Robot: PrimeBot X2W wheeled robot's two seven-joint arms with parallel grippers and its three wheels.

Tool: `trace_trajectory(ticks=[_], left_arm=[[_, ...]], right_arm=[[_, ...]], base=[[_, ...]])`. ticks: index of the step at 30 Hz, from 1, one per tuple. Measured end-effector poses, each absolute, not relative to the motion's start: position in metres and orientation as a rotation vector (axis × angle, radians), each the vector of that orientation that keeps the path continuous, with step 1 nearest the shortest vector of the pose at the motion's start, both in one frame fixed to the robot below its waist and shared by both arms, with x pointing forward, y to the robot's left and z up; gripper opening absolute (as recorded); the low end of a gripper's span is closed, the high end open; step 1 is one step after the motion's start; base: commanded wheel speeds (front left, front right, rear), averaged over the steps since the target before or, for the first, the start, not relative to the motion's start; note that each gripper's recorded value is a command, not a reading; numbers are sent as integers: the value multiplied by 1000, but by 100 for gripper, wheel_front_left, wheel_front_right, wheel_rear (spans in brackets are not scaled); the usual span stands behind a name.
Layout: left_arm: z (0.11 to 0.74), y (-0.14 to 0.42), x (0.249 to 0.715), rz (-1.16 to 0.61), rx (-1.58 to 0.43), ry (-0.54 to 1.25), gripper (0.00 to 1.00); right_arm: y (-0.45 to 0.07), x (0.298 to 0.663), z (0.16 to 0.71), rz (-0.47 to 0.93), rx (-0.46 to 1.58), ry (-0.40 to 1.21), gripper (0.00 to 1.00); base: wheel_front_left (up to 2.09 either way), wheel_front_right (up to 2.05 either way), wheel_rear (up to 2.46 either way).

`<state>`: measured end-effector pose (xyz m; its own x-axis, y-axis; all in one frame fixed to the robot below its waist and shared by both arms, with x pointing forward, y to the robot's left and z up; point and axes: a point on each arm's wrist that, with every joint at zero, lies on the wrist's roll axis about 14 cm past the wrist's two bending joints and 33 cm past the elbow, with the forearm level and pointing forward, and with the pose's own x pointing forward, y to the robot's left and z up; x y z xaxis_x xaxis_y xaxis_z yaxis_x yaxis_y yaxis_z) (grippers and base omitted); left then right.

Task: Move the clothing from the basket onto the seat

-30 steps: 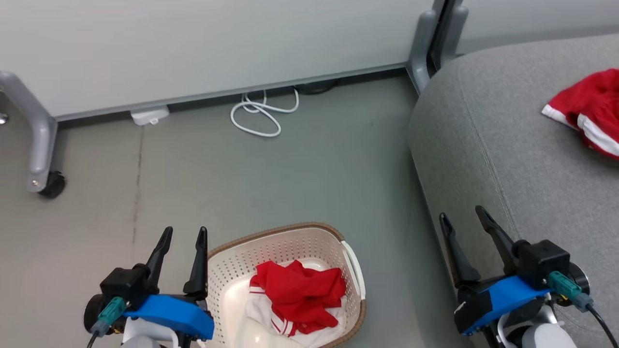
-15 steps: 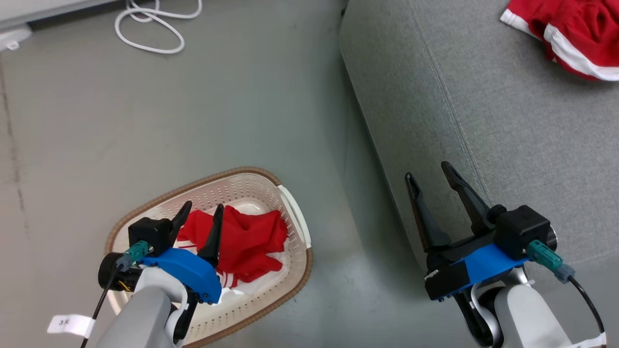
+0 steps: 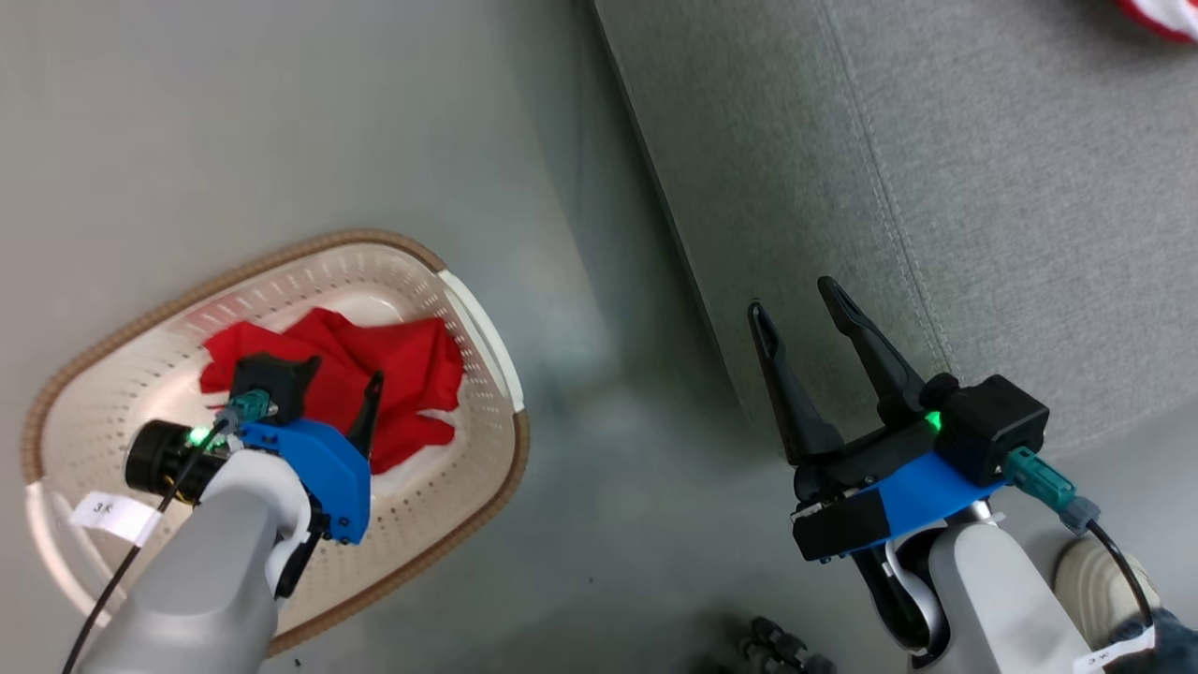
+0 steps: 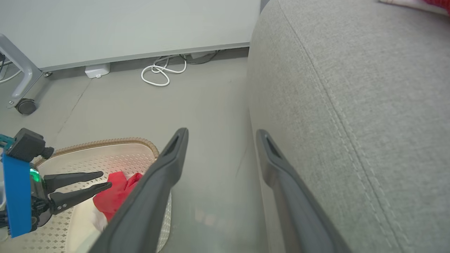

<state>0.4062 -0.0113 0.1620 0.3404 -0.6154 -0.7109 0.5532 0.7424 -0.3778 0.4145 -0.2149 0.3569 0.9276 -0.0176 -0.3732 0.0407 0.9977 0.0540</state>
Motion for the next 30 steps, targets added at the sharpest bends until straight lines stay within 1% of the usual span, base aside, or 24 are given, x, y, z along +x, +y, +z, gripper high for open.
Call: trace_trajectory(ticks=[8, 19, 20, 21, 30], left_arm=[[122, -22, 394, -852, -32, 1027, 100], [92, -16, 386, -922, 98, 1109, 100], [90, -15, 384, -922, 109, 1121, 69], [89, -13, 384, -920, 117, 1130, 0], [93, -22, 382, -919, 94, 1134, 0]], right_arm=[[-218, 412, 325, -39, 63, 451, 100], [-217, 412, 307, -40, 73, 480, 100], [-217, 412, 306, -40, 73, 481, 100], [-217, 412, 306, -40, 74, 481, 100], [-218, 415, 309, -39, 77, 467, 100]], base=[[0, 0, 0], [0, 0, 0], [0, 0, 0], [0, 0, 0], [0, 0, 0]])
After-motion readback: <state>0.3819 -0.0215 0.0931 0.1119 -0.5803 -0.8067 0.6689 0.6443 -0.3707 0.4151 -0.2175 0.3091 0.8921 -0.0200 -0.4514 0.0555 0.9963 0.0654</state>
